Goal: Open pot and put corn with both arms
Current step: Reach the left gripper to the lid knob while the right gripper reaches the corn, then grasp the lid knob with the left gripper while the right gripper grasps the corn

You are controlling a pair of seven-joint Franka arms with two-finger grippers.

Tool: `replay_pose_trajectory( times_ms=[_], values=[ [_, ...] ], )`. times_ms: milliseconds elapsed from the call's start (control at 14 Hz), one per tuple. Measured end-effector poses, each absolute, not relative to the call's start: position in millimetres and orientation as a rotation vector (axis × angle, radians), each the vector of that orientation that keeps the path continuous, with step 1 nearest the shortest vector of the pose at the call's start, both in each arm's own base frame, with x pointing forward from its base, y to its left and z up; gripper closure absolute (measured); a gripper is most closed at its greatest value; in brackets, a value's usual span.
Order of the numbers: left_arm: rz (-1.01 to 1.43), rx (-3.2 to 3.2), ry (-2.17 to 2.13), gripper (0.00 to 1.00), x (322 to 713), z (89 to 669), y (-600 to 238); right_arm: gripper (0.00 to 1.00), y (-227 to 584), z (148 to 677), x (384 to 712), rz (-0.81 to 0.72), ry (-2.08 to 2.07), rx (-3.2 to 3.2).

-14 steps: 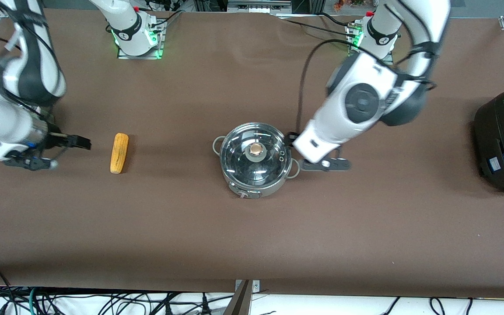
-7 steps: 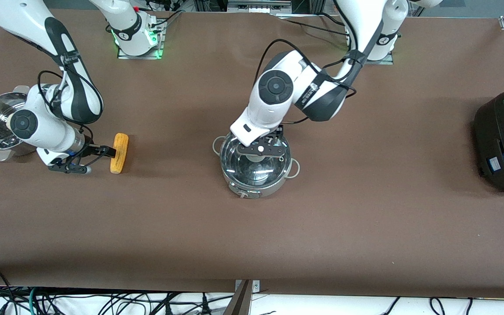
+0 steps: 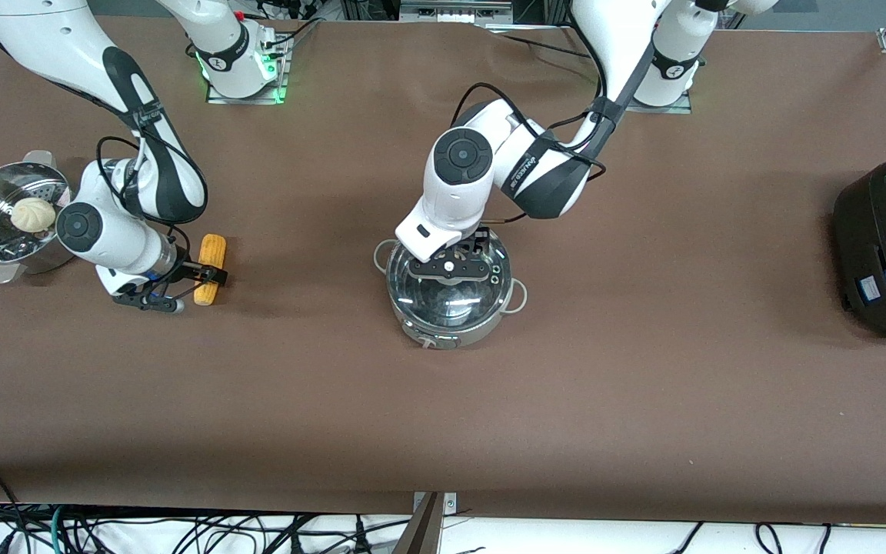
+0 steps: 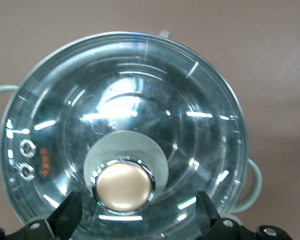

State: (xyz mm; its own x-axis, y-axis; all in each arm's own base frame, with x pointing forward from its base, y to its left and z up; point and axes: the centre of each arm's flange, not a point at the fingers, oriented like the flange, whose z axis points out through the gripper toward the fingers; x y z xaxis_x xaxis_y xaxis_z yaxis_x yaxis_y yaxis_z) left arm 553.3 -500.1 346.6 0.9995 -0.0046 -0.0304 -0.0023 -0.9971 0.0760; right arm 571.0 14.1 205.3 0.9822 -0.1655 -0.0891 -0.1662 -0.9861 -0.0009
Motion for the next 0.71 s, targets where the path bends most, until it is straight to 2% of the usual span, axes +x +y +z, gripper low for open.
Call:
replay_pose_trajectory(
  times_ms=[214, 286, 357, 429, 500, 571, 643, 714],
  values=[
    [-0.041, 3.085, -0.003, 0.03, 554, 339, -499, 0.05, 15, 191, 567, 0.182, 0.264, -3.119],
    [-0.044, 3.087, 0.006, 0.03, 554, 337, -499, 0.14, 15, 185, 565, 0.202, 0.263, -3.119],
    [-0.046, 3.089, 0.024, 0.08, 554, 336, -499, 0.28, 15, 181, 563, 0.224, 0.262, -3.119],
    [-0.047, 3.089, 0.045, 0.08, 555, 335, -499, 0.39, 16, 182, 563, 0.239, 0.261, -3.119],
    [-0.048, 3.089, 0.057, 0.14, 555, 335, -499, 0.51, 16, 184, 565, 0.243, 0.258, -3.118],
    [-0.047, 3.089, 0.071, 0.14, 555, 335, -499, 0.56, 17, 187, 566, 0.242, 0.256, -3.118],
    [-0.044, 3.088, 0.077, 0.19, 556, 335, -499, 0.56, 17, 189, 568, 0.238, 0.254, -3.118],
    [-0.040, 3.087, 0.083, 0.19, 557, 337, -498, 0.56, 18, 192, 571, 0.234, 0.252, -3.118]
  ],
)
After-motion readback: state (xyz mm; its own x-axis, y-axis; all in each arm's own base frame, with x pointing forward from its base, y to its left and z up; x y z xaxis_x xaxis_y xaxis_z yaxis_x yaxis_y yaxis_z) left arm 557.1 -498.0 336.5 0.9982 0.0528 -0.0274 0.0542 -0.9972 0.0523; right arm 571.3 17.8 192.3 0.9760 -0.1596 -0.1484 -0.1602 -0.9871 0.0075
